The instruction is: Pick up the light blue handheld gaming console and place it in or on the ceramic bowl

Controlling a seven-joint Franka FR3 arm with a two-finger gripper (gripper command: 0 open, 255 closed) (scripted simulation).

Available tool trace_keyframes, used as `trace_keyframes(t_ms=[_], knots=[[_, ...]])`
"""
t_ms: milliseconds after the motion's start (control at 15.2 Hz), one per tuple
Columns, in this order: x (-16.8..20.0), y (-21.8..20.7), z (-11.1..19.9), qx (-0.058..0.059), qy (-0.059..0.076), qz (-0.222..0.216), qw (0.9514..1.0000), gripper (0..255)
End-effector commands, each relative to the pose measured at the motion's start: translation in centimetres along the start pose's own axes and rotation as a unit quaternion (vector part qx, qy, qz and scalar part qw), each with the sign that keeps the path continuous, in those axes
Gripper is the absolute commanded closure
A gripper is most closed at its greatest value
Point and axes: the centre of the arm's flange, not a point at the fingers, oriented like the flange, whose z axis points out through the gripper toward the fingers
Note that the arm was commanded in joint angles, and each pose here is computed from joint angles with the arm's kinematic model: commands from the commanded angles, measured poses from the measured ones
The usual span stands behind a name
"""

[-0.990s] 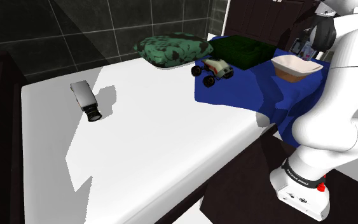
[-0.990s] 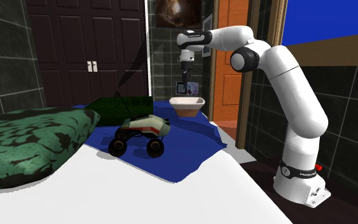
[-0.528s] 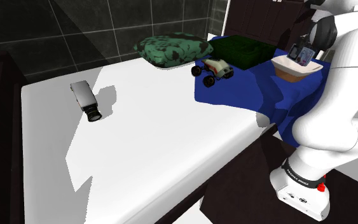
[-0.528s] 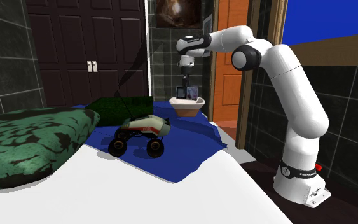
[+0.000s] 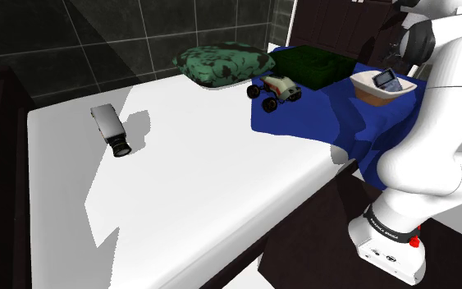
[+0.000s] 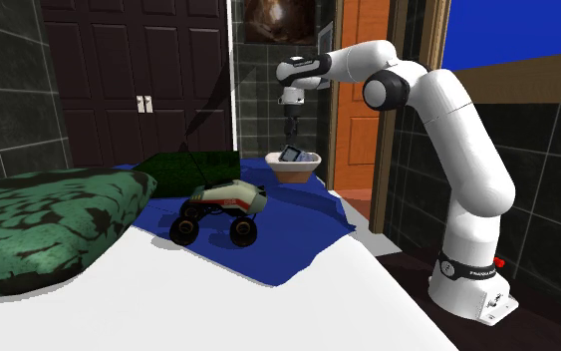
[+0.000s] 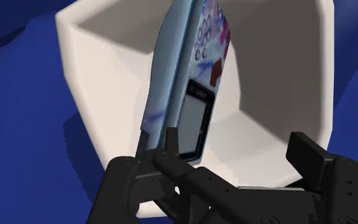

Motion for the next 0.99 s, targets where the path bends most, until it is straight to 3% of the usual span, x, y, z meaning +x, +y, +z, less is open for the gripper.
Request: trace_keyframes(t_ms=[0, 132, 396, 924], knots=[[0.0, 0.0, 0.0, 0.0, 0.0, 0.0, 1.0, 0], [0.0, 0.0, 0.0, 0.0, 0.0, 0.0, 1.0, 0], [0.0, 0.0, -5.0, 0.0, 0.0, 0.0, 1.0, 0], [0.0, 0.0, -5.0, 0.0, 0.0, 0.0, 1.0, 0]])
